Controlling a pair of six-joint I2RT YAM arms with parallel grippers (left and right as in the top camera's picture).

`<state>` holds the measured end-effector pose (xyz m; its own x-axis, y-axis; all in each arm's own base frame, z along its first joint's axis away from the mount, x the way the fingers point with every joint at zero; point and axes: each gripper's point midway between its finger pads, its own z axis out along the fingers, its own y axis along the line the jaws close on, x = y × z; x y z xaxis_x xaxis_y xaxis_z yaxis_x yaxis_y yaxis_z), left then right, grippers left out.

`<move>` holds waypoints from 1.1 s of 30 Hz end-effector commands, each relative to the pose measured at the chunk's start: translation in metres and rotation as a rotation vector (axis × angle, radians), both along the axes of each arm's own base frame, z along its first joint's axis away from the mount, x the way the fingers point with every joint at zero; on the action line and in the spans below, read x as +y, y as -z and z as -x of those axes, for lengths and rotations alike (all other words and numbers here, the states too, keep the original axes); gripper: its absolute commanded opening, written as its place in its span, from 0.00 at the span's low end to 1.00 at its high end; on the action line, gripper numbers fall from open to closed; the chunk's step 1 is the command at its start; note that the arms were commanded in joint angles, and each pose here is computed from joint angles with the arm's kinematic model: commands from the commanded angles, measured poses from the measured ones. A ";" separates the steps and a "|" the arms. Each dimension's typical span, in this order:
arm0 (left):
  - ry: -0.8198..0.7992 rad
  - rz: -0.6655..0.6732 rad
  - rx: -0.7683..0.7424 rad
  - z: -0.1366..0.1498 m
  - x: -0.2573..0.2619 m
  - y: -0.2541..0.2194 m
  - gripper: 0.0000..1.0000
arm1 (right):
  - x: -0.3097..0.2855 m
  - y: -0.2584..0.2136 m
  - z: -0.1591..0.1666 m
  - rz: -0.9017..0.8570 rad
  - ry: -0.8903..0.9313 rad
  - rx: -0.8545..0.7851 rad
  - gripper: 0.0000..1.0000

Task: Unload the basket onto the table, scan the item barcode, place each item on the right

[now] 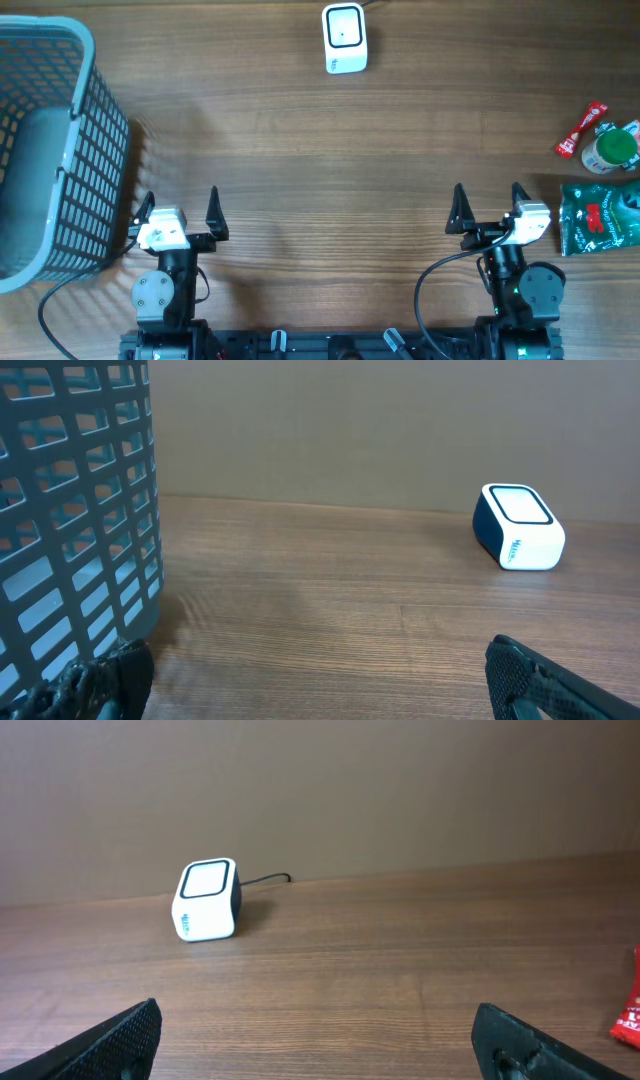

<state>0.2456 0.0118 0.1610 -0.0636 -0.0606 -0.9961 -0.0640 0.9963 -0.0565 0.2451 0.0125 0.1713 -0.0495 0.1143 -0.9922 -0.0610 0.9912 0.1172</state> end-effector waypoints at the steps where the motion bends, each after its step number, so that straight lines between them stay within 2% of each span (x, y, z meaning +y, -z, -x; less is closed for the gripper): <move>1: -0.010 0.014 0.001 0.000 0.002 0.003 1.00 | 0.001 -0.003 0.001 0.173 -0.010 -0.025 1.00; 33: -0.010 0.014 0.003 0.000 0.002 0.003 1.00 | 0.001 -0.003 0.000 0.200 -0.013 -0.025 1.00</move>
